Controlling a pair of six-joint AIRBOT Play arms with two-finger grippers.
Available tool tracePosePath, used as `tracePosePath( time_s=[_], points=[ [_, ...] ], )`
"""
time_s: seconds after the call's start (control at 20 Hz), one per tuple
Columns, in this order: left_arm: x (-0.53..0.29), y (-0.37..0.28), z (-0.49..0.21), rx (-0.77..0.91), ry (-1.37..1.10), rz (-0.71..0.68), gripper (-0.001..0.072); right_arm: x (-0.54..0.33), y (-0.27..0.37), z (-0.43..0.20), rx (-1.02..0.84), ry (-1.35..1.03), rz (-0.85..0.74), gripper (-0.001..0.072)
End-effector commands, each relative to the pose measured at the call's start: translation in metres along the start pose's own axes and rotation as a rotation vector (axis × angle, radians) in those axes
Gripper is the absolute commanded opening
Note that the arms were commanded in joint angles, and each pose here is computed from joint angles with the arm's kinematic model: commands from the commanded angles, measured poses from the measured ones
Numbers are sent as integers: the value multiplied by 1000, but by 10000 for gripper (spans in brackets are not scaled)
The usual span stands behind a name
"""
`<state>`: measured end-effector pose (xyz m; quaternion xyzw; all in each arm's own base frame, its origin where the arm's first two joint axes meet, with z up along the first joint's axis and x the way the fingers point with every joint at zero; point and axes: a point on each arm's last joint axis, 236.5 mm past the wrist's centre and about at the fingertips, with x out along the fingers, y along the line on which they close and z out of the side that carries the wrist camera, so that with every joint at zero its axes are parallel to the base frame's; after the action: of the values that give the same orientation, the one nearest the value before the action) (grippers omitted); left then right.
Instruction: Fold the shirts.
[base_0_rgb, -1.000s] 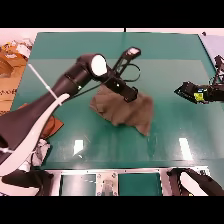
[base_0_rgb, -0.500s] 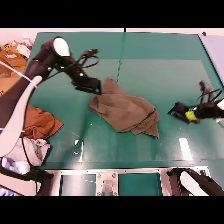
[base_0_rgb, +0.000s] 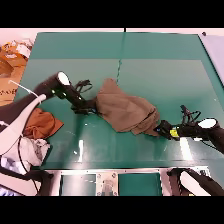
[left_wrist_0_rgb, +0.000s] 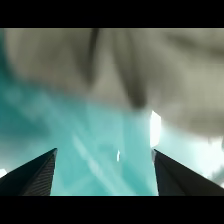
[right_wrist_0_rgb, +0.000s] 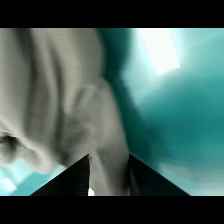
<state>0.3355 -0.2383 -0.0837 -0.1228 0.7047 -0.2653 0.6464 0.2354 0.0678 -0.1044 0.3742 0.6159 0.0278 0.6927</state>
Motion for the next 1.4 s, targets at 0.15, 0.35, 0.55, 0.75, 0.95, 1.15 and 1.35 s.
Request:
tracePosePath(
  time_s=[0.15, 0.35, 0.55, 0.75, 0.95, 1.15, 1.35],
  points=[
    [28, -15, 49, 3, -260, 9, 292, 24, 15, 5, 3, 19, 128, 53],
    [-2, -10, 57, 12, -245, -2, 28, 3, 27, 35, -109, -27, 107, 13],
    [-75, 23, 44, 91, -222, 213, 27, -66, 39, 97, -168, -162, 34, 12],
    [-169, -18, 39, 181, -396, 220, 27, -154, 110, 134, -296, -371, 127, 12],
    [-289, -117, 15, 350, -675, 117, 28, -277, 201, 132, -511, -679, 208, 13],
    [-391, -186, -49, 524, -850, 113, 29, -418, 274, 71, -689, -1038, 245, 12],
    [-433, -226, -100, 650, -916, 85, 28, -521, 311, -12, -783, -1376, 252, 12]
  ],
)
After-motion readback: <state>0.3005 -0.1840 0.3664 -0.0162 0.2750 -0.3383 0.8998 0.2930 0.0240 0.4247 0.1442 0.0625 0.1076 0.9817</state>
